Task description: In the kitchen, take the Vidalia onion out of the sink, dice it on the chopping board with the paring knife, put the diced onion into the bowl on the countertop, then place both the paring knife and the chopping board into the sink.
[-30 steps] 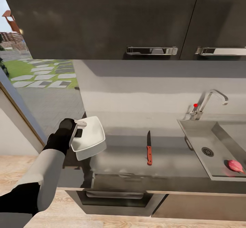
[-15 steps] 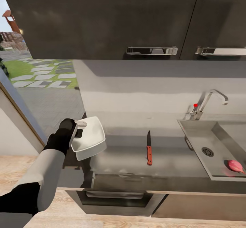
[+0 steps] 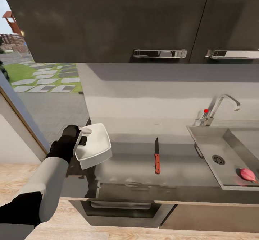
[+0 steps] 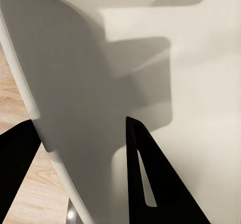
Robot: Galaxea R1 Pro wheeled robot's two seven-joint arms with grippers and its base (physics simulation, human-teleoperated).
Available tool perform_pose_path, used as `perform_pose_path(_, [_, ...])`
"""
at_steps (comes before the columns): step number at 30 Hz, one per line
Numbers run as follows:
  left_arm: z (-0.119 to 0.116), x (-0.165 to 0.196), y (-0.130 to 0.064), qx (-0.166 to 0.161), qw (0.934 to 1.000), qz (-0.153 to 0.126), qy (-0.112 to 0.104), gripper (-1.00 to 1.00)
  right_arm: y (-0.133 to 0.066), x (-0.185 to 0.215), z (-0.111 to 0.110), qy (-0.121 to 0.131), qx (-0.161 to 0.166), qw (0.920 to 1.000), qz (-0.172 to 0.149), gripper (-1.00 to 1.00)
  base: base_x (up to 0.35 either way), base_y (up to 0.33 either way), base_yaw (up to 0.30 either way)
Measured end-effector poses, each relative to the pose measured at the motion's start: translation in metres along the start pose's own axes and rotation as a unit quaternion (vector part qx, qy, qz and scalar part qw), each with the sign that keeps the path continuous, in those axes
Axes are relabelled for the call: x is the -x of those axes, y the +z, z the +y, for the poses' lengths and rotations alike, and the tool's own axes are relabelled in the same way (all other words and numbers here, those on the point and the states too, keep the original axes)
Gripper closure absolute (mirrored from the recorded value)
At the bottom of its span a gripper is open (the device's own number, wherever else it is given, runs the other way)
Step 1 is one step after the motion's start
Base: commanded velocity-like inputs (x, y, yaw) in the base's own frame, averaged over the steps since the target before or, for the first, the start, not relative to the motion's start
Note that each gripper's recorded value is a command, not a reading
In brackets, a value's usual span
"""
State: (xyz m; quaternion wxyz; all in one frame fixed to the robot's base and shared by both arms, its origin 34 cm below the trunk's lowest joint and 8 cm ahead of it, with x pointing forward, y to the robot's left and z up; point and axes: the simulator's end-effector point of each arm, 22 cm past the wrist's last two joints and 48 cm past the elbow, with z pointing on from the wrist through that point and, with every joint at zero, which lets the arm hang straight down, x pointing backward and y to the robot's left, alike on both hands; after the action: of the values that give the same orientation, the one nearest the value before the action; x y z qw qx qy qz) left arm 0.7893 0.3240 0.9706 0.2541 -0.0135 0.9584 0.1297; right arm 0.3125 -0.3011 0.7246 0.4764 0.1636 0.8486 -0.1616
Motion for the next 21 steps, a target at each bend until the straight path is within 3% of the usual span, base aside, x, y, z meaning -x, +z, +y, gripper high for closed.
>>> perform_pose_path(13, [0.0000,-0.0001,0.0001,0.000,1.0000,0.000,-0.001,1.00,0.0000,0.0000,0.0000,0.000,0.000,1.0000,0.000,-1.00,0.000,0.000,0.000])
perform_pose_path(14, [0.0000,-0.0001,0.0001,0.000,1.0000,0.000,-0.001,-1.00,0.0000,0.0000,0.0000,0.000,0.000,1.0000,0.000,-1.00,0.000,0.000,0.000])
perform_pose_path(21, [-0.0008,-0.0038,0.0027,0.000,1.0000,0.005,0.001,-1.00,0.0001,-0.0002,0.0000,0.000,0.000,1.0000,0.000,-1.00,0.000,0.000,0.000])
